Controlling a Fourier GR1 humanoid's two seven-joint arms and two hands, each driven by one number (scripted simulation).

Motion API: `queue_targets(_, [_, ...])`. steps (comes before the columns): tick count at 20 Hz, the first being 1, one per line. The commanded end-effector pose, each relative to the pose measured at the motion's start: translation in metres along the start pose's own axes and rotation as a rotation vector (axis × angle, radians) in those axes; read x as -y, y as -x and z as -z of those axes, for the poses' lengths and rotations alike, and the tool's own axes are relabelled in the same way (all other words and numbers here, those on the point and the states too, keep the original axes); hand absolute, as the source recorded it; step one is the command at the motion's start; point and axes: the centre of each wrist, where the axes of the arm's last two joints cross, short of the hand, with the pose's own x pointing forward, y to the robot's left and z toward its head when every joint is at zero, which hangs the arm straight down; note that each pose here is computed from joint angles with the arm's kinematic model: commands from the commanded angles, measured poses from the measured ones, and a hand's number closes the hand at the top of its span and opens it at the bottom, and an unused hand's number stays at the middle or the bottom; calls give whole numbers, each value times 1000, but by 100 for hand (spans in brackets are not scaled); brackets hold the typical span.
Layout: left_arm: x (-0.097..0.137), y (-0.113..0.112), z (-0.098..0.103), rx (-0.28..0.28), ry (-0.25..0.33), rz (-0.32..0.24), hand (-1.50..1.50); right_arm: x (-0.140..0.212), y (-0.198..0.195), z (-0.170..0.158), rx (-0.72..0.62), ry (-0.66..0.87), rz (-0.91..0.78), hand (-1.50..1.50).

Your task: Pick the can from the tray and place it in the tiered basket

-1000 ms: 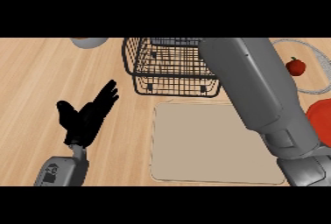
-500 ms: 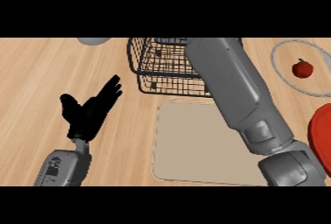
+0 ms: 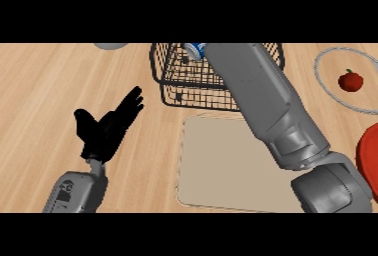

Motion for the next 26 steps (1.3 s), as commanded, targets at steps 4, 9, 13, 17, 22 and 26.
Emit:
queue_targets(4, [0,0,3,5,-32,4,0,14,-1,17,5,228,73,-150])
queue_targets(9, [-21,13,-23,-22,-66,-9,0,26,25,24,-149,303,105,-150])
queue_targets(13, [-21,29,-22,-49,-126,-24,0,34,38,15,-160,228,83,-150])
queue_targets(17, [-32,27,-26,-67,-139,-38,0,75,71,18,-149,131,60,-150])
queue_targets(22, [-33,32,-37,-73,-170,-49,0,127,88,13,-129,12,20,-150])
queue_targets(26, [-36,29,-34,-56,-191,-39,0,185,99,4,-136,-24,18,-150])
